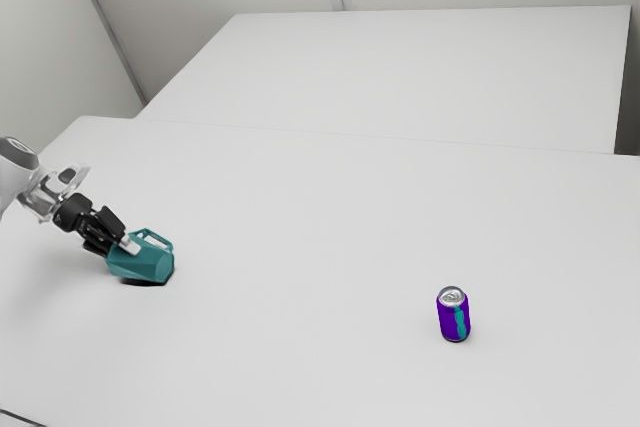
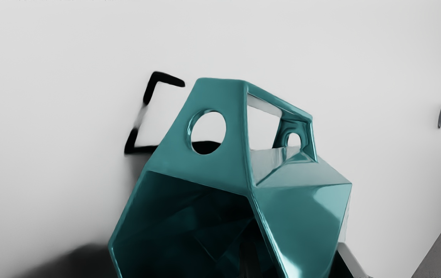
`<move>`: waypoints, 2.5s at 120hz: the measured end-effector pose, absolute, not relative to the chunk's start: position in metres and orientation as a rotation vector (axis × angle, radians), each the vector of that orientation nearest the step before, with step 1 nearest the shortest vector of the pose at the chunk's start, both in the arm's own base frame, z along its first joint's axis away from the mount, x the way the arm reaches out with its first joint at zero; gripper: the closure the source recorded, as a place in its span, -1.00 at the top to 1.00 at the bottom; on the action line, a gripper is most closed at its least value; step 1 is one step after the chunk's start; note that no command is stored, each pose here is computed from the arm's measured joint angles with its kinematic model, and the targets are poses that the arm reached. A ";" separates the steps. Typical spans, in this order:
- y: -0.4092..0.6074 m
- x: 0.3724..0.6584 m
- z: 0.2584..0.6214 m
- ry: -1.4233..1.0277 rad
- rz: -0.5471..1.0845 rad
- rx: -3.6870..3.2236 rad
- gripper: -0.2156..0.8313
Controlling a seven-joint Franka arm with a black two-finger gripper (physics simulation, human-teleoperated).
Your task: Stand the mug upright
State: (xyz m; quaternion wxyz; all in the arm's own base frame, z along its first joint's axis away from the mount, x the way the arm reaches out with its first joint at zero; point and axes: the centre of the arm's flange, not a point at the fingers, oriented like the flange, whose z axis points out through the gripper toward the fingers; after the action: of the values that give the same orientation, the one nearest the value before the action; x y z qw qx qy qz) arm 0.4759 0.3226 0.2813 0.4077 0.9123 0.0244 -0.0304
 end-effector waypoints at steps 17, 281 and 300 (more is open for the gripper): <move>0.319 0.479 0.284 0.052 -0.051 2.283 -0.61; 0.076 0.506 0.352 -0.624 0.154 3.086 -0.89; 0.080 0.507 0.348 -0.581 0.159 3.112 -0.89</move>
State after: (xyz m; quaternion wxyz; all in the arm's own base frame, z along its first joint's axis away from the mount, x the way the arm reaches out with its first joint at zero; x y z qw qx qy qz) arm 0.5067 0.0803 0.3479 -0.0139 0.9817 -0.1832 0.0502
